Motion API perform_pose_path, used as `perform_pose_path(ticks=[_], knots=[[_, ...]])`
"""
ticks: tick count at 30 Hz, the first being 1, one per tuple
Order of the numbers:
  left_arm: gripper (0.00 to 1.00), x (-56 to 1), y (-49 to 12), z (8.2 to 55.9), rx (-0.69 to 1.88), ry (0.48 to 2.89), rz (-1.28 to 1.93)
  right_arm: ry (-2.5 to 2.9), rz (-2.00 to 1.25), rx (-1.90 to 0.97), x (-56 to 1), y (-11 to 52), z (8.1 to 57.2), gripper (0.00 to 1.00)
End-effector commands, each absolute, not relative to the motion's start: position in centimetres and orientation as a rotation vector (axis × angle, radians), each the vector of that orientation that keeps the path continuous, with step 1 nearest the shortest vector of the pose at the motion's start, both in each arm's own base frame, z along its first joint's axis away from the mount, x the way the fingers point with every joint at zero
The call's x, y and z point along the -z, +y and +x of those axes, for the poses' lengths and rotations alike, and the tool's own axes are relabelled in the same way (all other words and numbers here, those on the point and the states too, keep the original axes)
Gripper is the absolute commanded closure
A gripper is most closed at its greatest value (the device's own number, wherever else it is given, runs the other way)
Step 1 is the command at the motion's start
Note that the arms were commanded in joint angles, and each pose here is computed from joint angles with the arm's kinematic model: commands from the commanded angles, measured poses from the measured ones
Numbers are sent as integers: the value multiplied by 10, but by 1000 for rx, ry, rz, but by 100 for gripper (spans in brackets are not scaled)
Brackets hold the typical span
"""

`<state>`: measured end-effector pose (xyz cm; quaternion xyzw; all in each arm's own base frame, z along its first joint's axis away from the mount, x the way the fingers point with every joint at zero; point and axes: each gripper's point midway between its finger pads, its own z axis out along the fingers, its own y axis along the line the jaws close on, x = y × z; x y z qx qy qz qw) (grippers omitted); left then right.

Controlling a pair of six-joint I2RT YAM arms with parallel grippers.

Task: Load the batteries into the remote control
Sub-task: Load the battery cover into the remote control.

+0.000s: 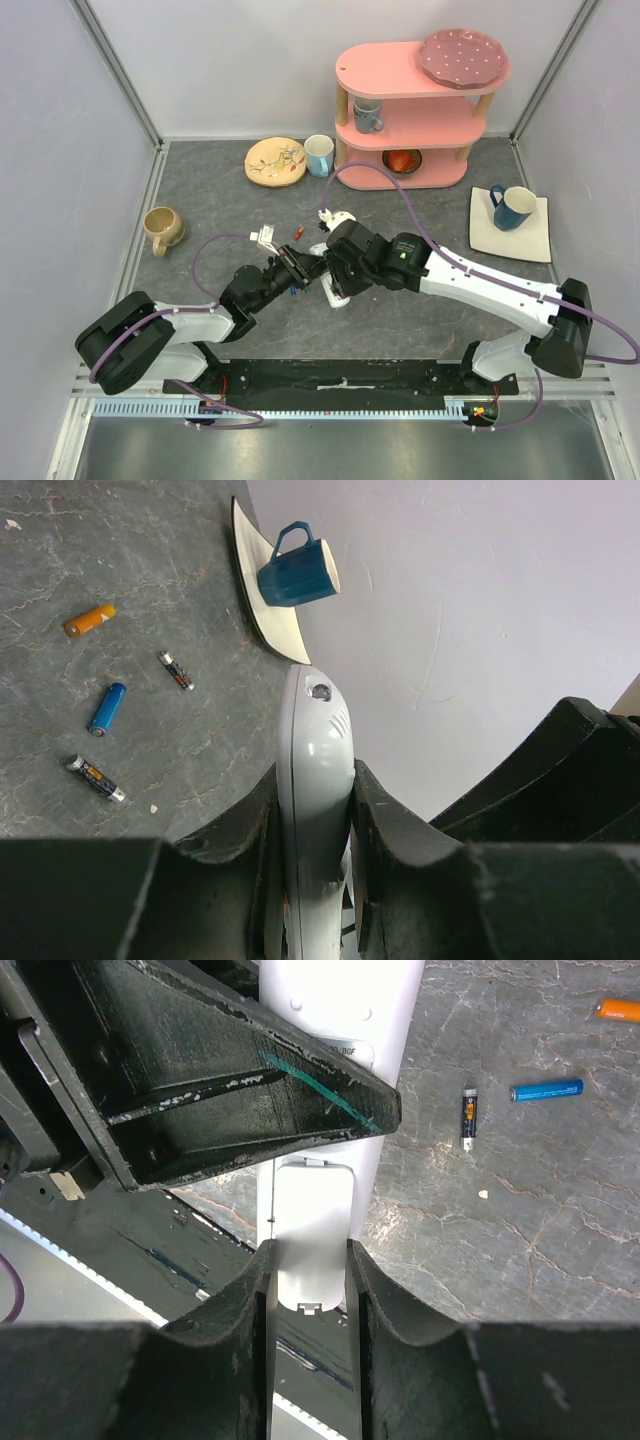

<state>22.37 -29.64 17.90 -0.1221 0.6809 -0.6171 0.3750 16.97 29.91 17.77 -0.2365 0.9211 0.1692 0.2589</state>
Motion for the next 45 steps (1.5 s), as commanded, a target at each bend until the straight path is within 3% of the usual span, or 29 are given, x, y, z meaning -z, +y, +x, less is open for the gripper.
perform_pose_path(ticks=[1, 35, 38, 45], knots=[[98, -211, -301, 226, 1617, 1617, -261, 2475, -626, -478, -183, 308, 173, 100], [98, -228, -305, 210, 1699, 1590, -215, 2466, -564, -397, -177, 314, 192, 100], [98, -230, -305, 208, 1714, 1581, -216, 2466, -569, -394, -176, 315, 193, 97], [98, -231, -303, 208, 1714, 1575, -225, 2469, -588, -387, -173, 313, 191, 75]])
